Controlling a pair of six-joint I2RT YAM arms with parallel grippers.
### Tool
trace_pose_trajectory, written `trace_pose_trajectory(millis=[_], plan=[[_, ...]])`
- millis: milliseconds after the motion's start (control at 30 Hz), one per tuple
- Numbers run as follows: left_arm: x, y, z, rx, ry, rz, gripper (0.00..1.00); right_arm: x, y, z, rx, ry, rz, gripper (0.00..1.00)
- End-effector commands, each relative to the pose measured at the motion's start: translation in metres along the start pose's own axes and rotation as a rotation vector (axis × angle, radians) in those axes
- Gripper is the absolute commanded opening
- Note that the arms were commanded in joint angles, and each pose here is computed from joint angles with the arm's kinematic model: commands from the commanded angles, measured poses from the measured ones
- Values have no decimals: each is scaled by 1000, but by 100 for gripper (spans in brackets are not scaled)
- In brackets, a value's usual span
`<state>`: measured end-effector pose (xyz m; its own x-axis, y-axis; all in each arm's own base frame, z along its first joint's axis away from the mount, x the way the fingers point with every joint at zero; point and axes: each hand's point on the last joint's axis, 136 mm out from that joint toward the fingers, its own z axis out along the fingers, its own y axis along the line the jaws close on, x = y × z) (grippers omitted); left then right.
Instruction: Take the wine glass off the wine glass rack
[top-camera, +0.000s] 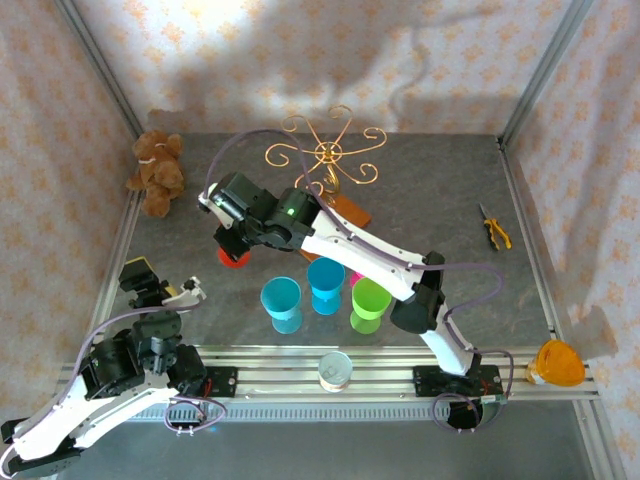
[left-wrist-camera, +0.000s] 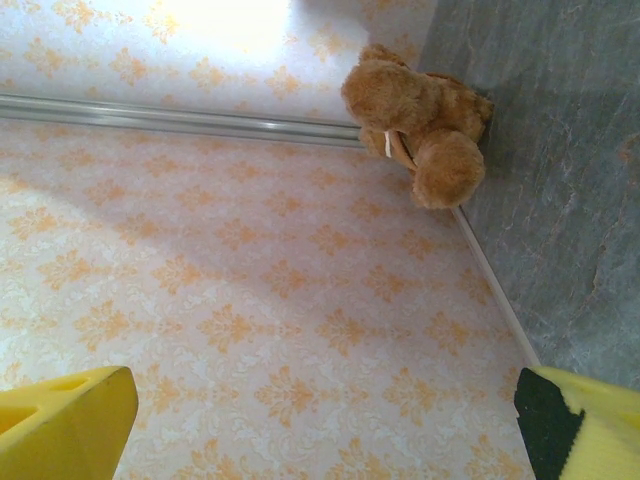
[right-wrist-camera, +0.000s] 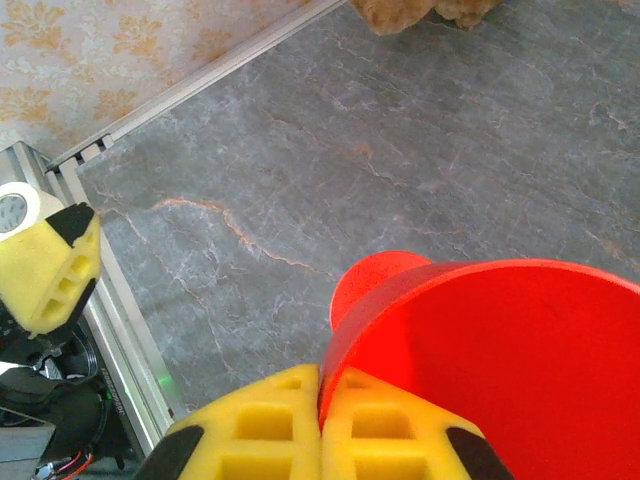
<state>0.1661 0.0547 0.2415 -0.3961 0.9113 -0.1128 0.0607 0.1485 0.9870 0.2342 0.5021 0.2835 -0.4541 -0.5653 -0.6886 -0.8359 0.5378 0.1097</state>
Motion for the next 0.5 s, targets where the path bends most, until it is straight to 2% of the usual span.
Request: trace_pose_trajectory(millis=[0, 467], plan=[[9, 18, -3, -42, 22, -74, 99, 7, -1, 14, 46, 17, 10, 0], [13, 32, -6, -57, 15, -123, 99, 18, -4, 29, 97, 62, 11, 0]])
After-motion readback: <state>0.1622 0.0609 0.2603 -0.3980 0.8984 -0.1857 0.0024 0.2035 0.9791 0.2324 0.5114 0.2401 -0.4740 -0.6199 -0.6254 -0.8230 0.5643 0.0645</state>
